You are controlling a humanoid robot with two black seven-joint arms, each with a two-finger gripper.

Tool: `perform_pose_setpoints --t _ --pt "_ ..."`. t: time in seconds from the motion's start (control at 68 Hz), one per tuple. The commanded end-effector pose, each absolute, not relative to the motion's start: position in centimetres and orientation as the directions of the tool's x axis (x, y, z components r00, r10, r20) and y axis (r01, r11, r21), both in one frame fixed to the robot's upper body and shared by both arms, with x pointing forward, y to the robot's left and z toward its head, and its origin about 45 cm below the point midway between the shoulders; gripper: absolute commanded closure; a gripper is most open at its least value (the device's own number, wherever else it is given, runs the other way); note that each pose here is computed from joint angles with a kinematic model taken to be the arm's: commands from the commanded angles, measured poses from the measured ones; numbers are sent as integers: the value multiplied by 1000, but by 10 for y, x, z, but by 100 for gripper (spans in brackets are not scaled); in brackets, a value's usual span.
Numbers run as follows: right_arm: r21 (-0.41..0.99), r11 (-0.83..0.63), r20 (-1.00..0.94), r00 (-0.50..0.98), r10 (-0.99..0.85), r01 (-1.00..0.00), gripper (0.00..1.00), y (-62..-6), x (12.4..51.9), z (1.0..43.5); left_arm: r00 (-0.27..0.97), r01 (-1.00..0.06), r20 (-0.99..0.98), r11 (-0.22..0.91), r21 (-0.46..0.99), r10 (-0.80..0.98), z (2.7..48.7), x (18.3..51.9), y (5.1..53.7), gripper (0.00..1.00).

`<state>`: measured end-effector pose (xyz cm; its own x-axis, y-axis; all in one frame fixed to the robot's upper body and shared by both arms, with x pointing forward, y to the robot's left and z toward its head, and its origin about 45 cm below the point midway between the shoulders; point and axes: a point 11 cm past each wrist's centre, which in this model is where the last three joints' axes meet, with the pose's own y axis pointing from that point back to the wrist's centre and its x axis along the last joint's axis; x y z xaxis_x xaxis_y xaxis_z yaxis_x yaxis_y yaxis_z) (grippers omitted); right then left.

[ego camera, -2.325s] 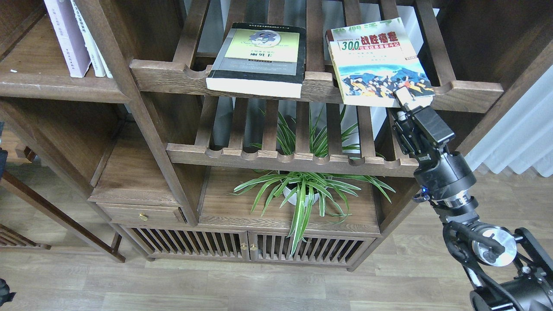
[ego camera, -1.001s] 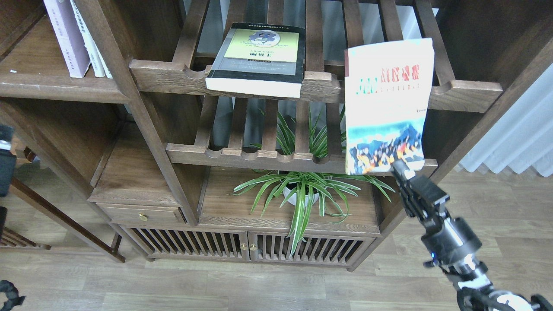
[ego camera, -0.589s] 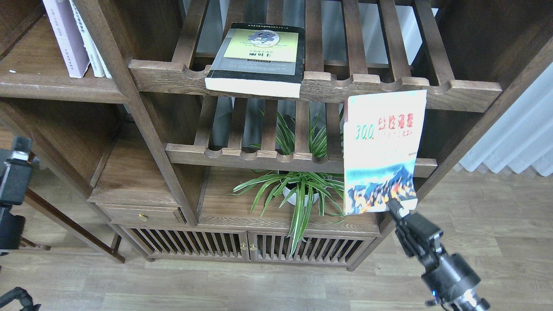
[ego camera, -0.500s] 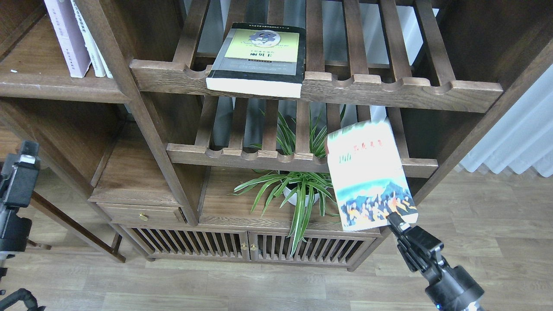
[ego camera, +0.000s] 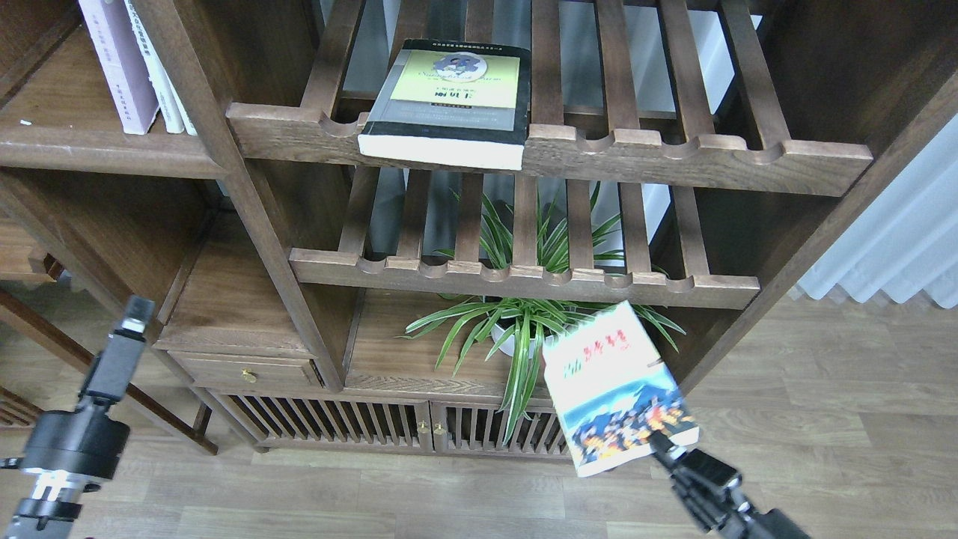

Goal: Organize books on shelf
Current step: 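Lower the '300' book toward the left gripper below the shelf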

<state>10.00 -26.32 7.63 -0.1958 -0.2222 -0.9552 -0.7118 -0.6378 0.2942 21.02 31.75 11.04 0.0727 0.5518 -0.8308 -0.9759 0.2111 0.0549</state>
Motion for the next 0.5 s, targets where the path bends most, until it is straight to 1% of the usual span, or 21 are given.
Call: perform_pose_setpoints --t 0.0,0.118,0.28,0.368,0.397,0.486 --pt "281 -682 -959 -173 -224 -675 95 -249 109 73 24 -963 -857 242 118 514 94 199 308 1" --pt "257 -721 -966 -145 -216 -643 95 -233 121 71 -3 -956 -881 256 141 474 86 194 299 1" --pt "203 -749 -979 -111 -172 -631 94 -209 136 74 -85 -943 -939 277 184 334 73 181 277 1" --pt "189 -768 -982 -105 -158 -612 94 -199 137 75 -117 -933 -950 295 205 290 68 174 269 1" --pt "182 -793 -983 -101 -152 -582 94 -189 135 75 -142 -920 -956 321 224 258 64 168 261 1" --pt "172 -809 -985 -93 -144 -562 94 -181 135 76 -164 -908 -960 346 237 228 60 162 253 1"
